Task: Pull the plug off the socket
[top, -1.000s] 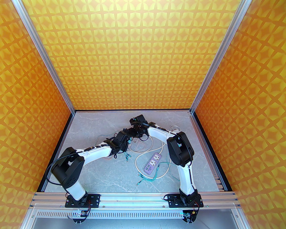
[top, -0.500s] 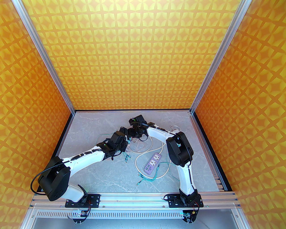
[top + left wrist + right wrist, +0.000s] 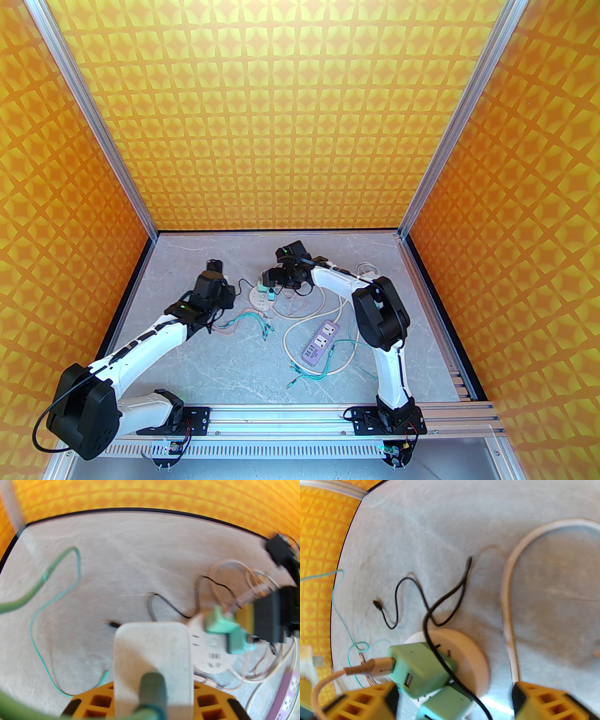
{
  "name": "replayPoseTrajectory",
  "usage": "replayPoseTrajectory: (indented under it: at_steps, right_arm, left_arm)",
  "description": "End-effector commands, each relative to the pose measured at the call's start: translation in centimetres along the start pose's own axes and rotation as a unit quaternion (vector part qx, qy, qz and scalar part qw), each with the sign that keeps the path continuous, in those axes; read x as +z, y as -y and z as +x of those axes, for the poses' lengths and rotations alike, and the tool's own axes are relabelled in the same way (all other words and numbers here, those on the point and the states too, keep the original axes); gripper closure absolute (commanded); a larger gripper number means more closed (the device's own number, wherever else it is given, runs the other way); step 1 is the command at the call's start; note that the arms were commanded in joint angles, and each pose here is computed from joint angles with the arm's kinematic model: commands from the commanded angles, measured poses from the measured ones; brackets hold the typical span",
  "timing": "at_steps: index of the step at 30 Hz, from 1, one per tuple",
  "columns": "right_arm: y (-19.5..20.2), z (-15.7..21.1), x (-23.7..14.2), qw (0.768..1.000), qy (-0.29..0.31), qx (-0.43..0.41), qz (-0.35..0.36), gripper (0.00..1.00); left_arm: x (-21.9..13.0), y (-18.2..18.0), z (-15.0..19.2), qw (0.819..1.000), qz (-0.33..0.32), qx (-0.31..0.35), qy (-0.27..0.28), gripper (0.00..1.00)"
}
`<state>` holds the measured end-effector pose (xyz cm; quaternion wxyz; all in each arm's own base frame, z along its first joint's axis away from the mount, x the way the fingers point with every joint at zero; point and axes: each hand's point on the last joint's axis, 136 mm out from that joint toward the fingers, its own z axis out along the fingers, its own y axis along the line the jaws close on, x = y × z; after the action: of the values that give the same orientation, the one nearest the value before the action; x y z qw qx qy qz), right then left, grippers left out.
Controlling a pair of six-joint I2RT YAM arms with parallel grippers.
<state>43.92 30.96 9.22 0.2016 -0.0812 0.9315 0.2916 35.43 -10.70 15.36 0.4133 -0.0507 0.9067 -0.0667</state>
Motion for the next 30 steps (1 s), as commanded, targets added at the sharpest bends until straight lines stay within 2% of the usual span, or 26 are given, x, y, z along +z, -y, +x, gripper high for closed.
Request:
replayPoseTrajectory:
  at_steps: [1, 6, 9, 15, 20, 22, 25, 26, 28, 30]
  right_arm:
    - [-2.1, -3.7, -4.6, 0.997, 0.07, -0.01, -0.016, 0.02]
    - [-5.0, -5.4, -8.4, 0.992, 0.114, -0.019, -0.053, 0.02]
    - [-5.8, -5.6, -10.2, 0.989, 0.132, -0.019, -0.063, 0.02]
    - [-5.9, -4.6, -12.3, 0.987, 0.146, -0.024, -0.056, 0.02]
    - [-5.6, -3.8, -13.3, 0.987, 0.15, -0.026, -0.049, 0.02]
    - [-5.8, -3.9, -13.9, 0.986, 0.155, -0.032, -0.048, 0.02]
    - [-6.1, -4.2, -14.6, 0.984, 0.166, -0.037, -0.05, 0.02]
    - [-6.1, -4.3, -14.6, 0.984, 0.169, -0.035, -0.05, 0.01]
    - [-6.5, -4.7, -14.6, 0.983, 0.173, -0.034, -0.059, 0.02]
    - [-6.8, -4.9, -14.4, 0.983, 0.17, -0.036, -0.065, 0.02]
  left_arm:
    - [0.6, -3.1, 0.7, 0.998, -0.038, -0.053, -0.026, 1.0]
    - [2.6, -7.0, 0.1, 0.988, -0.087, -0.11, -0.06, 1.0]
    - [4.8, -8.8, 0.4, 0.98, -0.108, -0.133, -0.099, 1.0]
    - [8.3, -10.2, 1.4, 0.969, -0.124, -0.159, -0.142, 1.0]
    - [10.9, -11.0, 2.9, 0.956, -0.126, -0.178, -0.197, 0.96]
    - [11.2, -10.9, 3.3, 0.952, -0.126, -0.18, -0.211, 0.86]
    - [11.1, -10.5, 3.0, 0.952, -0.117, -0.178, -0.218, 0.65]
    - [10.9, -10.5, 2.8, 0.953, -0.117, -0.176, -0.218, 0.53]
    - [10.3, -10.4, 2.2, 0.954, -0.116, -0.175, -0.216, 0.46]
    - [9.4, -10.3, 1.5, 0.955, -0.113, -0.176, -0.209, 0.29]
